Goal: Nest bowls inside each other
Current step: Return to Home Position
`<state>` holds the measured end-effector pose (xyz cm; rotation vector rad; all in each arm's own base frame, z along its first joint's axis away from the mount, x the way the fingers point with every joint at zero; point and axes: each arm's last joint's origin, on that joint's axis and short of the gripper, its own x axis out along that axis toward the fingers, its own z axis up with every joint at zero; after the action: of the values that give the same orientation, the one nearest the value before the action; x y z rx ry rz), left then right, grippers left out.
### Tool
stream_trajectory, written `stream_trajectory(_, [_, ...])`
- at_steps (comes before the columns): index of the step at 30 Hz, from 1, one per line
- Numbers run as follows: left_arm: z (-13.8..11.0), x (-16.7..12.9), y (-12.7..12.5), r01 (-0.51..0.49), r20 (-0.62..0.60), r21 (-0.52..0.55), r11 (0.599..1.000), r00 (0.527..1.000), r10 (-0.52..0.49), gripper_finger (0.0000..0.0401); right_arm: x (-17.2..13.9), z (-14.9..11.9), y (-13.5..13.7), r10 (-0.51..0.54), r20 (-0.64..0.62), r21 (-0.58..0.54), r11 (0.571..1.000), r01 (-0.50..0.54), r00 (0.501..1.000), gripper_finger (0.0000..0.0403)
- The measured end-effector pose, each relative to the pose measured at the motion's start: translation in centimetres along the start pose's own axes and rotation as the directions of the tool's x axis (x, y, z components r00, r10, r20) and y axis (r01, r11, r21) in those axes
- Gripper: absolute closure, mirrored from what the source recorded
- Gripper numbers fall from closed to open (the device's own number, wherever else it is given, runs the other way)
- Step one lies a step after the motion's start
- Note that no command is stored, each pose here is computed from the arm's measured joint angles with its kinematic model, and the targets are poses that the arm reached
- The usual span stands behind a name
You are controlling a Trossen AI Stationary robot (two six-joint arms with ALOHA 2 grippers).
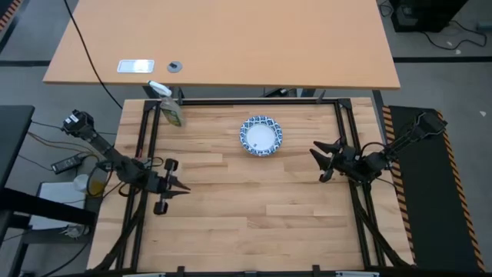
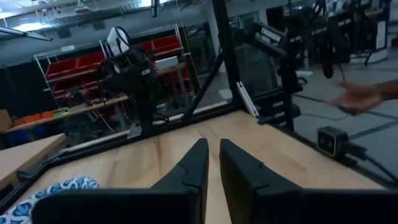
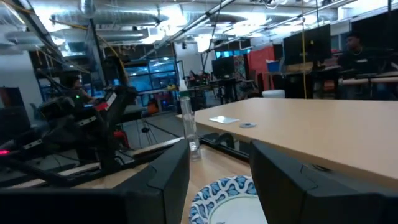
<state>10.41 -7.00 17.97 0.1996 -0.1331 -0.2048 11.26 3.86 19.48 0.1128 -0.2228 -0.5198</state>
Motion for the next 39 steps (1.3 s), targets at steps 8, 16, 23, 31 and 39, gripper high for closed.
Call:
stream_trajectory(8, [0.5,-0.5,-0.7,0.137,0.06,0.024,0.99,0.989,-0.139,0.0395,0.0,0.0,0.0,0.001,0.0,-0.017,1.0,-0.001,1.0,0.0229])
stream_trajectory(16, [0.6,-0.9,-1.1,0.223,0.075,-0.043,0.974,0.973,-0.219,0.0386,0.0,0.0,0.0,0.003,0.001,-0.017,1.0,-0.003,1.0,0.0229])
stream_trajectory(23, [0.5,-0.9,-1.1,0.229,0.067,-0.157,0.961,0.973,-0.221,0.0381,0.0,0.0,0.0,0.003,0.001,-0.017,1.0,-0.003,1.0,0.0229])
stream_trajectory(31, [0.5,-0.9,-1.1,0.229,0.067,-0.158,0.961,0.973,-0.221,0.0381,0.0,0.0,0.0,0.003,0.001,-0.017,1.0,-0.003,1.0,0.0227])
stream_trajectory(39, [0.4,-0.9,-1.1,0.229,0.067,-0.159,0.96,0.973,-0.221,0.0381,0.0,0.0,0.0,0.003,0.001,-0.017,1.0,-0.003,1.0,0.0227])
